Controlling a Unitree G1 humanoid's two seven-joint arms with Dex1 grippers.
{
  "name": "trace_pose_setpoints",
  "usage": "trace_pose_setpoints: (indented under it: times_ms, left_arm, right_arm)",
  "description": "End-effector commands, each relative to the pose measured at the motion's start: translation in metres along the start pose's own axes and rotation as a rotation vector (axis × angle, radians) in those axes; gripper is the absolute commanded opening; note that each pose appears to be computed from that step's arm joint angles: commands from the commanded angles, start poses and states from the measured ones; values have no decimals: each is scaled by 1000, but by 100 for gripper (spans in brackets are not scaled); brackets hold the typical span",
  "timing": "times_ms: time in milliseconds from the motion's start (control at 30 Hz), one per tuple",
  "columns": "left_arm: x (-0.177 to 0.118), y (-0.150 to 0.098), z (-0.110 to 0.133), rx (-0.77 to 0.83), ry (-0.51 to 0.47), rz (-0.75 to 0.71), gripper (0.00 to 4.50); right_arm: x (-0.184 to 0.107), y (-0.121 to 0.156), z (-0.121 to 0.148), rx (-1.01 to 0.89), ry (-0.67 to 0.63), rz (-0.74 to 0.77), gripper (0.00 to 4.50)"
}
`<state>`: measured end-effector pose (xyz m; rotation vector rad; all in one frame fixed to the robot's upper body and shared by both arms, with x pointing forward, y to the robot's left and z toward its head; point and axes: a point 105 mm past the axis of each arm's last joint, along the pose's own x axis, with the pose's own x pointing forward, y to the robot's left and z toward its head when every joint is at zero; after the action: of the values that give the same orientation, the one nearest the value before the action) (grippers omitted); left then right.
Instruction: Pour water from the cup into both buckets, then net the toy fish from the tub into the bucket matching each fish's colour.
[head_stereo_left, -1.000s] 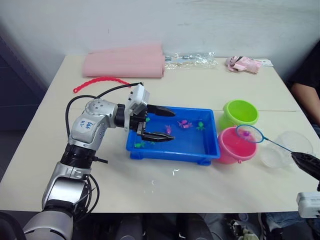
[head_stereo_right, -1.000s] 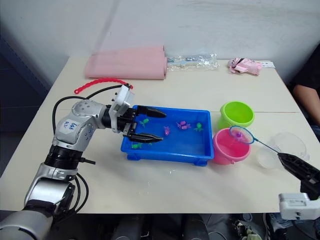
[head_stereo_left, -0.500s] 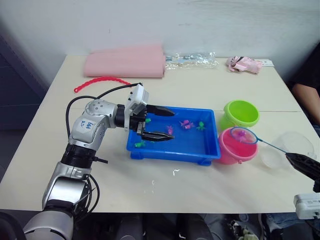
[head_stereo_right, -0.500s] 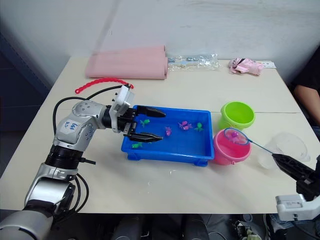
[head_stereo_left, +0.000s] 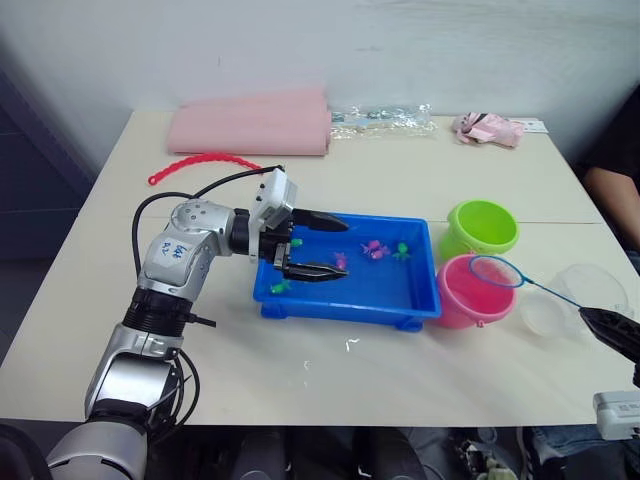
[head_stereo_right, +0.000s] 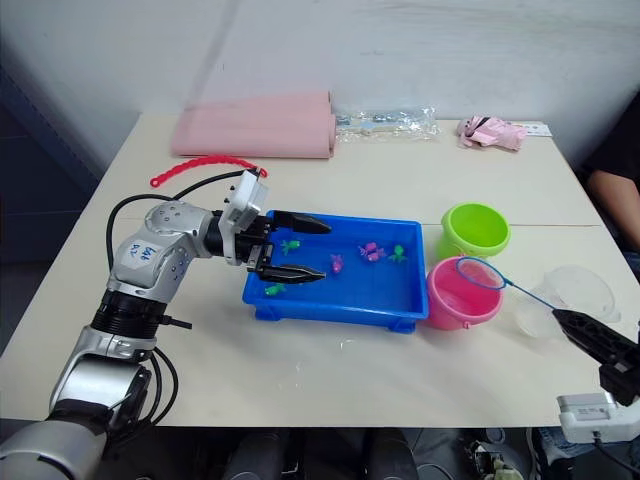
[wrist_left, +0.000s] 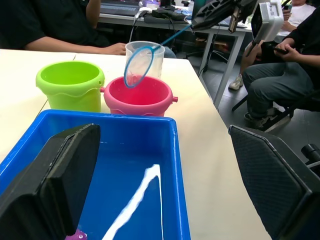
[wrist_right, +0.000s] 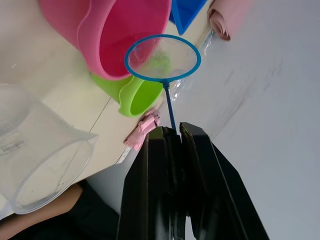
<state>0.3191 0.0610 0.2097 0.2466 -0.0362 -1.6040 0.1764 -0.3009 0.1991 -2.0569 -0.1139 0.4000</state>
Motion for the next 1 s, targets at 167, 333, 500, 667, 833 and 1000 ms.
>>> trace_pose_setpoints:
  times_ms: [167, 333, 500, 667, 833, 1000]
  left_arm:
    - [-5, 2, 0, 48, 56, 6, 447]
    - [-18, 8, -8, 43, 102, 41, 447]
    - [-31, 8, -14, 30, 135, 56, 447]
    - [-31, 7, -16, 48, 151, 71, 447]
    - [-33, 6, -16, 55, 157, 102, 447]
    - [-35, 4, -17, 57, 165, 123, 447]
  right_arm:
    - [5, -27, 0, 500, -22, -129, 0]
    - [19, -48, 3, 978, -84, -128, 0]
    - [40, -44, 42, 1513, -229, 138, 0]
    - [63, -46, 62, 1776, -281, 304, 0]
    - [88, -35, 81, 1850, -270, 511, 0]
    - [108, -25, 89, 1871, -232, 593, 0]
